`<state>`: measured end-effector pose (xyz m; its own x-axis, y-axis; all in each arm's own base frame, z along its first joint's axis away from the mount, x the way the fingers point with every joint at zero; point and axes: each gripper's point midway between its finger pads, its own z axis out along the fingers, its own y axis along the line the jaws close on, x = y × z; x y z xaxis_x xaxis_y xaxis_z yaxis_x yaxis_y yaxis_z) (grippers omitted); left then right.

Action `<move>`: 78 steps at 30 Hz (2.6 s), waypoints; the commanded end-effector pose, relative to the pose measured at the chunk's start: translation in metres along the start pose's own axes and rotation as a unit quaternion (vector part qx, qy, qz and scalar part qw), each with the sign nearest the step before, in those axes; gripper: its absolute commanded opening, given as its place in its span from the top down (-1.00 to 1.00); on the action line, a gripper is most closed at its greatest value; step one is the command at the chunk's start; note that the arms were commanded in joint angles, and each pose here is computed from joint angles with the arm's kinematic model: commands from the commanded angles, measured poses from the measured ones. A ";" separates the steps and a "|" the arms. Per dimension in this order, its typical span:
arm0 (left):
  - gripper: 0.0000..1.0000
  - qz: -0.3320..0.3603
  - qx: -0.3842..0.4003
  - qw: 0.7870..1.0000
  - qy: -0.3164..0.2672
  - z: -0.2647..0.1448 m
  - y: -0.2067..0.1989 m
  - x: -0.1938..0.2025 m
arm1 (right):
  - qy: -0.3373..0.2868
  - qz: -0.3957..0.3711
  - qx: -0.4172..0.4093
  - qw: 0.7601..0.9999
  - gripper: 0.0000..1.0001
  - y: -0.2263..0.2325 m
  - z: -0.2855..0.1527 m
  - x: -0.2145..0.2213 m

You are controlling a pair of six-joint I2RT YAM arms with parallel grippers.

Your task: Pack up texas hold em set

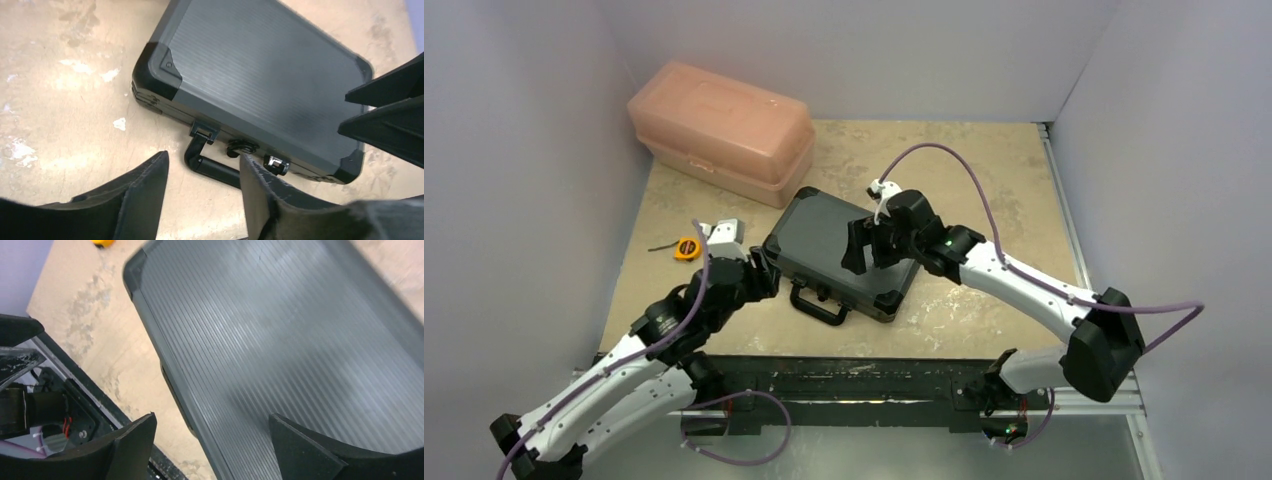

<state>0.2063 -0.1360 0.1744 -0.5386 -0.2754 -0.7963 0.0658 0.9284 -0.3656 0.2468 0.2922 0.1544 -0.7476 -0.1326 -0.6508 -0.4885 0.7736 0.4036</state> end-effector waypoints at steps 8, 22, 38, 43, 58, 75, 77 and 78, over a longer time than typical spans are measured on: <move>-0.72 0.097 -0.016 0.992 -0.081 -0.045 0.025 -0.048 | -0.189 -0.028 0.013 0.982 -0.98 0.019 -0.077 -0.094; -0.87 0.189 -0.108 0.962 -0.165 -0.079 0.065 -0.095 | -0.320 0.020 0.039 0.946 -0.98 0.008 -0.139 -0.121; -1.00 0.145 -0.180 0.947 -0.224 -0.100 0.103 -0.103 | -0.443 0.120 0.103 0.883 -0.98 -0.041 -0.206 -0.104; -1.00 0.146 -0.171 0.948 -0.223 -0.100 0.101 -0.103 | -0.454 0.132 0.111 0.874 -0.98 -0.051 -0.223 -0.090; -1.00 0.153 -0.163 0.950 -0.219 -0.099 0.098 -0.101 | -0.447 0.156 0.114 0.873 -0.98 -0.058 -0.227 -0.075; -1.00 0.155 -0.162 0.950 -0.218 -0.099 0.098 -0.101 | -0.440 0.156 0.124 0.876 -0.98 -0.061 -0.224 -0.075; -1.00 0.156 -0.162 0.950 -0.218 -0.099 0.098 -0.101 | -0.434 0.157 0.141 0.876 -0.98 -0.065 -0.223 -0.074; -1.00 0.156 -0.162 0.950 -0.218 -0.099 0.098 -0.101 | -0.432 0.158 0.143 0.876 -0.98 -0.065 -0.223 -0.075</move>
